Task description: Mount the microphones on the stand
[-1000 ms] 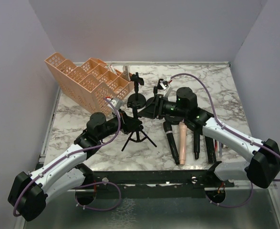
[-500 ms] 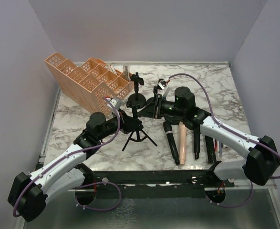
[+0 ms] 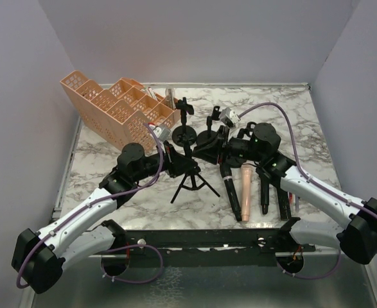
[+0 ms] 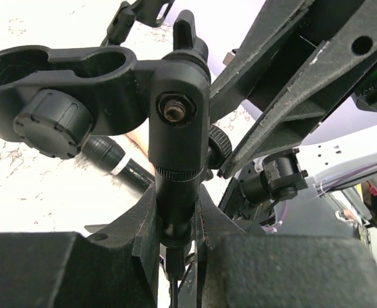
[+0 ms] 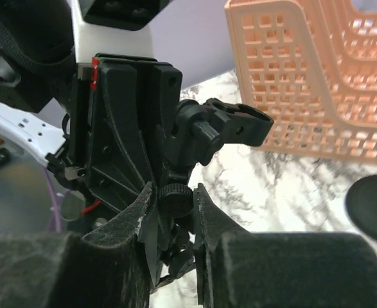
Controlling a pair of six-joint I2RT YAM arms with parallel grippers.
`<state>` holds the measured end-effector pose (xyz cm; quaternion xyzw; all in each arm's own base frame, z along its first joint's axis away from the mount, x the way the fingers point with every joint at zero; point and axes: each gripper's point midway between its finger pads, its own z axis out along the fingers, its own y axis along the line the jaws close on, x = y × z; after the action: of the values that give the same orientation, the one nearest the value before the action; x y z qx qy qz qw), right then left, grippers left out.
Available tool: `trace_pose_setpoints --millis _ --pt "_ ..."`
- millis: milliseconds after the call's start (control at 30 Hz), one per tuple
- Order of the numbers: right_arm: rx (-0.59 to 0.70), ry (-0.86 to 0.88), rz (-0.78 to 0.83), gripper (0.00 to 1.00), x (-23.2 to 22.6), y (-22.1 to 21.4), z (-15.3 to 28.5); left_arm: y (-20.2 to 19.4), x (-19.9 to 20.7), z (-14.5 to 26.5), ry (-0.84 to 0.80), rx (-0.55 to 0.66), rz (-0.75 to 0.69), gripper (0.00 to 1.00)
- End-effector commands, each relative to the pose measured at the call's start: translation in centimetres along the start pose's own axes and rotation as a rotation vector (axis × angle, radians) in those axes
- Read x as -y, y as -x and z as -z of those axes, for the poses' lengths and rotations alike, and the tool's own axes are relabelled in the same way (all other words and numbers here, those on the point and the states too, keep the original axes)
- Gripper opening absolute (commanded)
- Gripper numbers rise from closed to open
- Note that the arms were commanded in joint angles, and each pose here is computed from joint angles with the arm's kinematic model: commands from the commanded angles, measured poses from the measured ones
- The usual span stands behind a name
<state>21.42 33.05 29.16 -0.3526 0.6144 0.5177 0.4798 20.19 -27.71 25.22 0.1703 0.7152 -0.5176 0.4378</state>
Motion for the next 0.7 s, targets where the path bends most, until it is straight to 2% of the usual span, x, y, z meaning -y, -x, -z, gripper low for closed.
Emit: trace_pose_setpoints --millis 0,100,233,367,433,600,667 --pt "0.004 0.089 0.159 0.18 -1.6 1.4 -0.2 2.4 1.7 -0.2 -0.051 0.048 -0.007 0.0" --pt "0.008 -0.079 -0.023 0.51 0.6 2.0 -0.4 2.6 1.6 0.0 -0.048 0.075 -0.04 0.0" --pt "0.074 -0.376 -0.393 0.71 3.5 3.8 1.0 2.8 0.7 0.4 -0.014 0.122 -0.1 0.0" --pt "0.098 -0.405 -0.549 0.75 3.4 3.7 1.2 3.5 0.6 0.7 -0.002 0.162 -0.129 0.0" --pt "0.054 -0.405 -0.611 0.77 3.3 2.4 1.0 3.9 0.8 0.7 -0.004 0.171 -0.133 0.0" --pt "0.033 -0.237 -0.675 0.8 1.0 1.8 -0.2 4.5 0.7 0.8 0.014 0.196 -0.122 0.0" --pt "0.043 -0.18 -0.693 0.77 0.2 1.8 -0.4 4.6 0.7 0.7 0.016 0.2 -0.113 0.0"
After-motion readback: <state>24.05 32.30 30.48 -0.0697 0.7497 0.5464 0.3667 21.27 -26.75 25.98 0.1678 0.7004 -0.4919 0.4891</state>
